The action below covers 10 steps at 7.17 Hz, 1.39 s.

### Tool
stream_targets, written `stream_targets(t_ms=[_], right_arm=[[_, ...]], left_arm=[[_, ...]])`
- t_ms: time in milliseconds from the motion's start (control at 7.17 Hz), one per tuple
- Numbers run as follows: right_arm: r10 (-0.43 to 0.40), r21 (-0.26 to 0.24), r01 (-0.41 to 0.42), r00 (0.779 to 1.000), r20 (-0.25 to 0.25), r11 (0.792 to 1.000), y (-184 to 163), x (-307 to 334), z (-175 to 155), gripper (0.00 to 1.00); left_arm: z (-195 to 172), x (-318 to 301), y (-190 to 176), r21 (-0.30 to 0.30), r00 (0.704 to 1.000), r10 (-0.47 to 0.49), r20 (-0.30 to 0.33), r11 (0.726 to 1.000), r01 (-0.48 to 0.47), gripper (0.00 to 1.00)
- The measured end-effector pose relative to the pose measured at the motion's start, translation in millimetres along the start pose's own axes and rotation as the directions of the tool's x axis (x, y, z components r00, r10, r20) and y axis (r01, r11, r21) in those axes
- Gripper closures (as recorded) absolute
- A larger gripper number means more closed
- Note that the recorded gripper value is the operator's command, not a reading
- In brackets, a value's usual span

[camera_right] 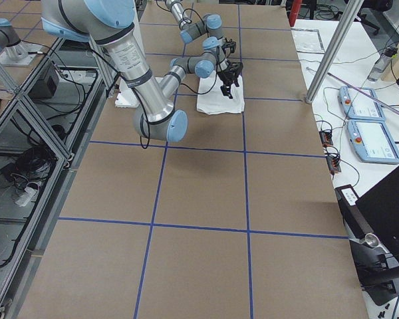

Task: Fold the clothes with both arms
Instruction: 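Lay the folded edge down and release it with both grippers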

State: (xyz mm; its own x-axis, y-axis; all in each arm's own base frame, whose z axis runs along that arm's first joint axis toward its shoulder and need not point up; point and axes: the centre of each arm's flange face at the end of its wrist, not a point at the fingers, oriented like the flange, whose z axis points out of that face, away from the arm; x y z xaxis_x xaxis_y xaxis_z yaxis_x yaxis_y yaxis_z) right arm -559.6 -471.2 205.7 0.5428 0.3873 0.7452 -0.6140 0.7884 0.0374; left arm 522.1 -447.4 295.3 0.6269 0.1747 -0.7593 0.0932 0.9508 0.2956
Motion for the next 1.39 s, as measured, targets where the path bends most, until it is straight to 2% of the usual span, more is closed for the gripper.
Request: stream_targets(t_ms=[279,697,976,1116,1395], right_arm=[[0.0,-0.001,0.0,1.0,0.002,1.0,-2.4,1.2,-1.2,0.0],[0.001,0.0,-0.001,1.0,0.0,1.0,-3.9,3.4,-0.2,0.0],[-0.001,0.001,0.001,1.0,-0.003,1.0,-4.4,4.6,0.7,0.0],[-0.011,-0.006,0.011,1.0,-0.003,1.0,-6.5,4.6,0.4,0.0],[-0.069,-0.076,0.068,0.998,-0.012,0.995,-31.3,8.5,-0.1,0.0]], left_arm=[[23.2,5.2,-4.7,-0.001,0.999,-0.012,0.037,1.0,0.012,0.0],[36.7,-37.3,-84.5,0.085,0.991,-0.101,0.091,0.992,0.093,0.0],[39.9,-64.0,-132.6,0.129,0.986,-0.112,0.122,0.987,0.096,0.0],[33.4,-69.7,-144.7,0.14,0.988,-0.095,0.125,0.987,0.078,0.0],[7.9,-69.8,-156.3,0.149,0.993,-0.046,0.107,0.988,0.029,0.0]])
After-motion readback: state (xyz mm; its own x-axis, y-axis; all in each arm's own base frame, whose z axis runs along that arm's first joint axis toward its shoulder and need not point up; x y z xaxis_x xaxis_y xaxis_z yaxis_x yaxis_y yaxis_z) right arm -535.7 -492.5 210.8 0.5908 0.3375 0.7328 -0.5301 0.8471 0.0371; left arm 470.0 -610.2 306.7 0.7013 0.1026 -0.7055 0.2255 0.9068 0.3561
